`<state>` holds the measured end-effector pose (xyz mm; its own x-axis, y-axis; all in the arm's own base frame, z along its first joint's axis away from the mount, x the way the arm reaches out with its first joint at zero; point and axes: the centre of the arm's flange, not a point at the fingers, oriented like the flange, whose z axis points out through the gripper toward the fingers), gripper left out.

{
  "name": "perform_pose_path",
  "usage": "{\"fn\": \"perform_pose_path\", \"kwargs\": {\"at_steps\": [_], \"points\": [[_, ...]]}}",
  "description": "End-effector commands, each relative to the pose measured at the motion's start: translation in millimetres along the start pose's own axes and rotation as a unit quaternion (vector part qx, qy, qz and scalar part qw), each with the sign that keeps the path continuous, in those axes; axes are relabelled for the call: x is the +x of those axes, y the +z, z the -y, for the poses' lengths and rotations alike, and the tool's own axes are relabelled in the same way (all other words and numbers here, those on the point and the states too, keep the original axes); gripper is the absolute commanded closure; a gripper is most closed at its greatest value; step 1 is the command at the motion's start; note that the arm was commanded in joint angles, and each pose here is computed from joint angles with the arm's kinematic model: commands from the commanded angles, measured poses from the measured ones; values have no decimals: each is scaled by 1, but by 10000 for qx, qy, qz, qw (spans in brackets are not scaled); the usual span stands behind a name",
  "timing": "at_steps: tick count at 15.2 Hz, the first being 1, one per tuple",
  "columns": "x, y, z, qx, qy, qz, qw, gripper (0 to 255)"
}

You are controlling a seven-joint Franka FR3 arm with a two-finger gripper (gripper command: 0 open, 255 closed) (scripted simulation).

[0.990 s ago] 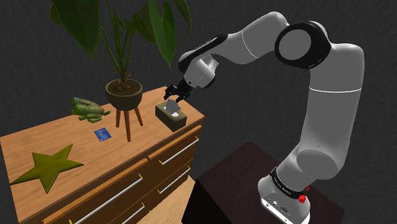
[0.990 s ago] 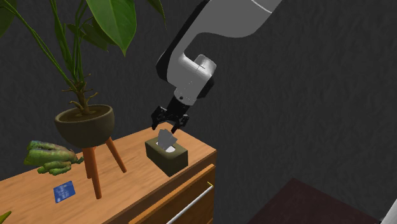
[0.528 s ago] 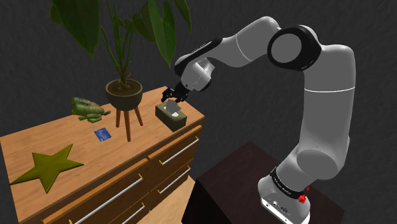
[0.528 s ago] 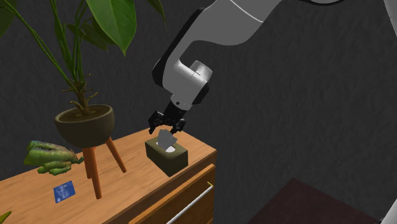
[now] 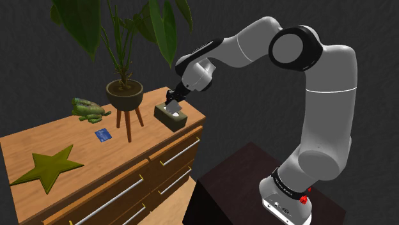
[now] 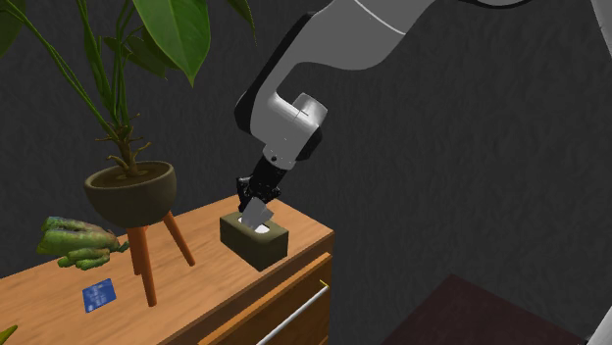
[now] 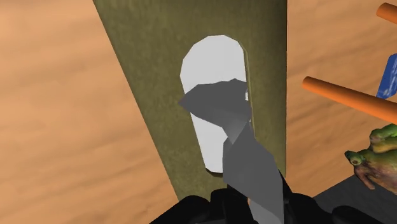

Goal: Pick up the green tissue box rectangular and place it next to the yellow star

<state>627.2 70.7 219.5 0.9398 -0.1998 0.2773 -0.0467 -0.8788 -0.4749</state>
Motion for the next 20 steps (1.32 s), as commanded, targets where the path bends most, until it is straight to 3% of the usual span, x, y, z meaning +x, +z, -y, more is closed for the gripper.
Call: {"fn": "perform_pose_path", "kwargs": {"at_steps": [1,7,20], "points": [[-1,1,-1,-2,4,8,10000,255],[-1,1,-1,-2,4,8,10000,255],[18,-57,32,-2,4,8,10000,255]]}}
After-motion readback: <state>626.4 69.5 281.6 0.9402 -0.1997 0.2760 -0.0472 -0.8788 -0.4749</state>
